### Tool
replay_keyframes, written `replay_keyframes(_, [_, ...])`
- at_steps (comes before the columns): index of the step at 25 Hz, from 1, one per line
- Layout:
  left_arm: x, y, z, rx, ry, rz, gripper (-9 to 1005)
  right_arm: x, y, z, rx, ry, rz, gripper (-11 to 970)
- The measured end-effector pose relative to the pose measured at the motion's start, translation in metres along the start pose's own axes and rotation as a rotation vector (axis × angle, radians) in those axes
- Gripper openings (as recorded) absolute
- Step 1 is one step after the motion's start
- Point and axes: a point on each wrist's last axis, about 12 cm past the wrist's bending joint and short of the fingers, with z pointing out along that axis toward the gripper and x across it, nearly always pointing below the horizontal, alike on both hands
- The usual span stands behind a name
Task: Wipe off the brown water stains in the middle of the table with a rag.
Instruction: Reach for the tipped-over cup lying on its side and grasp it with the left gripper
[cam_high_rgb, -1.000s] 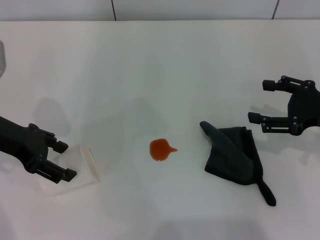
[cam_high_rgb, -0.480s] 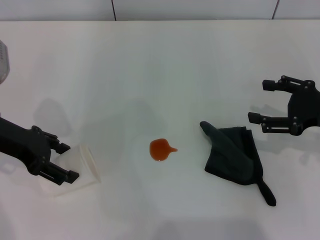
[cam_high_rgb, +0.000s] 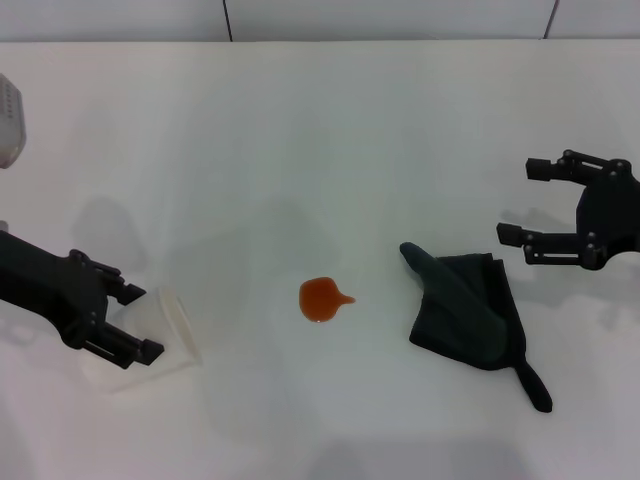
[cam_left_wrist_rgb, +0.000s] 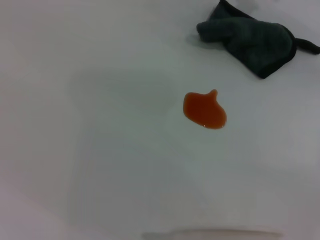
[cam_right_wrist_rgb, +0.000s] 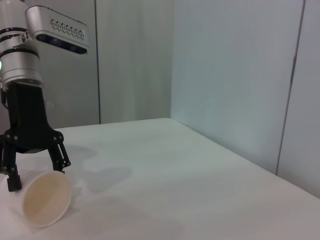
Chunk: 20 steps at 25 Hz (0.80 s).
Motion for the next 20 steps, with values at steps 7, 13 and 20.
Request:
replay_keyframes(7, [-0.0010, 0.0008, 0.0012, -0.009, -0.005, 0.007, 877, -0.0001, -0.0002, -0.0001, 0.001, -0.001, 0.000, 873])
replay_keyframes(13, [-0.0015, 0.0007, 0.0014, -0.007, -0.005, 0.006, 813, -0.0003, -0.0002, -0.0001, 0.001, -0.002, 0.001, 873])
replay_keyframes(20, [-0.0014, 0.0001, 0.0015, -0.001, -0.005, 0.004, 672, -0.0003, -0.0001, -0.0001, 0.001, -0.002, 0.001, 873])
